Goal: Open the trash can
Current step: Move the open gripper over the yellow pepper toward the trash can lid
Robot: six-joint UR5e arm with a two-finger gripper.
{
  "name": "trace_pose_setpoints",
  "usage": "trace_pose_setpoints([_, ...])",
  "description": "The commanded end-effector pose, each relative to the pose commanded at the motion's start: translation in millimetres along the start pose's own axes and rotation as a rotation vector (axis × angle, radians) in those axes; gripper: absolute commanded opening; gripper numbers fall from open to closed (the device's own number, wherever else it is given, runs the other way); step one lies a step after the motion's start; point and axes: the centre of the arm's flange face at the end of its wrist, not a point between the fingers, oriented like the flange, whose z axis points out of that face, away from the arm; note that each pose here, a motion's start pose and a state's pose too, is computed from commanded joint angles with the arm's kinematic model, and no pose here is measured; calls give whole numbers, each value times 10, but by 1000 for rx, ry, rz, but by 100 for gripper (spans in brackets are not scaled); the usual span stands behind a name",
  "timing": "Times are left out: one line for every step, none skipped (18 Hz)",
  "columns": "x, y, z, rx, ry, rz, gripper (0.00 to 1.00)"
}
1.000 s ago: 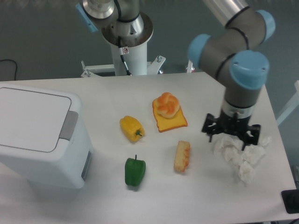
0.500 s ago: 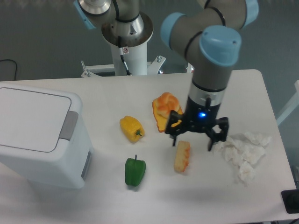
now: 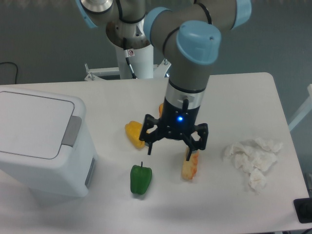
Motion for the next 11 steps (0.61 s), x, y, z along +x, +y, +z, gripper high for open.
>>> trace_pose_setpoints([36, -7, -2, 2, 4, 0, 100])
trace_pose_setpoints([112, -20, -49, 10, 8, 10, 100])
trace_pose_setpoints([151, -27, -62, 13, 10, 11, 100])
trace_pose_setpoints([177, -31, -67, 15, 14, 9, 100])
trace_pose_setpoints([216, -45, -66, 20, 25, 9, 100])
trace_pose_setpoints([255, -46, -94, 25, 29, 5, 100])
trace_pose_setpoints([272, -54, -121, 31, 35, -4, 100])
trace_pose_setpoints([281, -58, -122, 36, 45, -15, 100])
trace_pose_setpoints([292, -57, -126, 38, 52, -30, 100])
trace_pose_setpoints([307, -59, -134, 39, 54, -45, 100])
trace_pose_setpoints([363, -63, -112, 35, 59, -64, 100])
